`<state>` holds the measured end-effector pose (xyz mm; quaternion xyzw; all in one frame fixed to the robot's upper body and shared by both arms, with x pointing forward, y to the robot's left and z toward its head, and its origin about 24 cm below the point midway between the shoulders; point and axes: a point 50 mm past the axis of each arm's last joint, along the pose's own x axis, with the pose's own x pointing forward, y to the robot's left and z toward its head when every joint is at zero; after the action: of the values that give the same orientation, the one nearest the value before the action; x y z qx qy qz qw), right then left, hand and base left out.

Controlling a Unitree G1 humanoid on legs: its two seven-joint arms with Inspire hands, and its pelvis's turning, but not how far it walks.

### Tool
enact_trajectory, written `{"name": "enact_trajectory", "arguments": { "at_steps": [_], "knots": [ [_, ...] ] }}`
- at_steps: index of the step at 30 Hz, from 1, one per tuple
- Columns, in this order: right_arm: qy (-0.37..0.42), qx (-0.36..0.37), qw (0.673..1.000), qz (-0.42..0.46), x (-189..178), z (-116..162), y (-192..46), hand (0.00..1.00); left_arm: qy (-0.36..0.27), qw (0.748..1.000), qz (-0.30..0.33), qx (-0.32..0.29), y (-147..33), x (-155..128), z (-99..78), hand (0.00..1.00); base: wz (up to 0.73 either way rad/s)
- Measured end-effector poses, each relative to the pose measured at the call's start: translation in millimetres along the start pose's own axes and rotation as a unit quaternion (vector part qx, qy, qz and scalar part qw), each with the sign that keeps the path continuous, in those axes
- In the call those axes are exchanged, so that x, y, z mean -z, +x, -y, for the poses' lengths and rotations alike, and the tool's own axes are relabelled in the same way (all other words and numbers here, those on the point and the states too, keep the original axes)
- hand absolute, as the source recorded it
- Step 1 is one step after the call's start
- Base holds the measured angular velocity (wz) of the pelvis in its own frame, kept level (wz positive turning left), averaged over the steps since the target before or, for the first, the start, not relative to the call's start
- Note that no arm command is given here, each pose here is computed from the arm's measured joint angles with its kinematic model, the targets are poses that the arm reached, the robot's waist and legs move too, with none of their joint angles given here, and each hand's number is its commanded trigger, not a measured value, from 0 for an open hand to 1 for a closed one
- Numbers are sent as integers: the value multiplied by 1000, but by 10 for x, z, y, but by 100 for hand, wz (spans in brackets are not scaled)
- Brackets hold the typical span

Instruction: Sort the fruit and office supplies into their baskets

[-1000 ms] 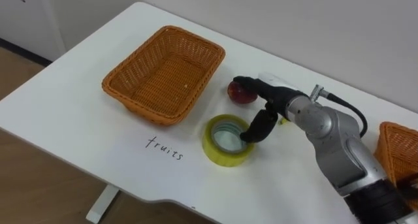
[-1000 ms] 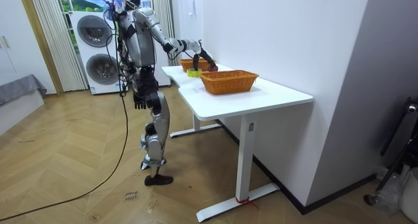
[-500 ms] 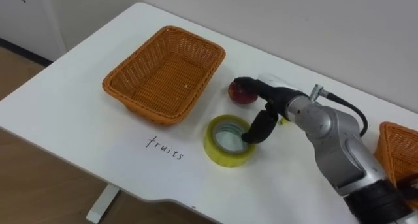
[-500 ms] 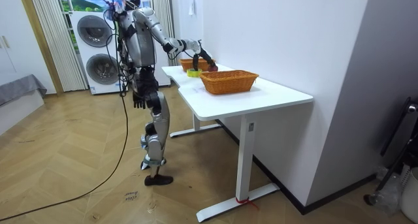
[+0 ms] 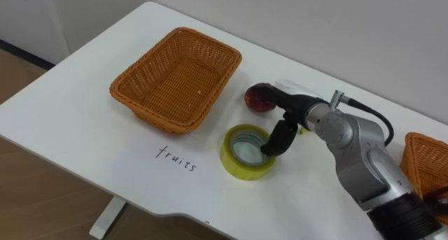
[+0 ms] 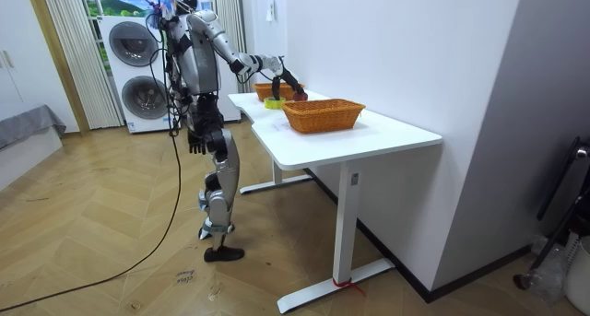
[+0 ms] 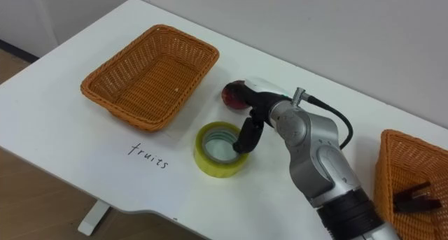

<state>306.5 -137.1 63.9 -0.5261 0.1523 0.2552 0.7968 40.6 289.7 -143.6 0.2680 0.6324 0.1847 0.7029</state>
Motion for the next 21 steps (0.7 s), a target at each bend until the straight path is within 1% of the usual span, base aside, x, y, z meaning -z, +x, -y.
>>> {"name": "enact_trajectory", "arguments": {
  "at_steps": [10, 16, 17, 18, 19, 20, 21],
  "knots": [
    [-11, -11, 1000, -8, 7, -7, -4, 0, -7, 1000, 0, 3, 7, -21, -13, 0, 0],
    [-14, -17, 1000, -12, 10, -15, -4, 0, -8, 1000, 5, 8, 15, -88, -10, 0, 0],
    [-13, -18, 1000, -13, 11, -16, -4, 13, -8, 1000, 5, 8, 17, -98, -9, 0, 0],
    [-13, -19, 1000, -14, 9, -17, -5, 48, -8, 1000, 5, 8, 17, -100, -10, 0, 0],
    [-13, -19, 1000, -14, 7, -18, -6, 68, -8, 1000, 5, 8, 18, -99, -12, 0, 0],
    [-16, -19, 1000, -14, 2, -20, -6, 91, -8, 1000, 5, 7, 20, -96, -19, 0, 0],
    [-18, -17, 1000, -14, -2, -15, -10, 100, -8, 1000, 4, 6, 23, -93, -28, 0, 0]
  ]
}}
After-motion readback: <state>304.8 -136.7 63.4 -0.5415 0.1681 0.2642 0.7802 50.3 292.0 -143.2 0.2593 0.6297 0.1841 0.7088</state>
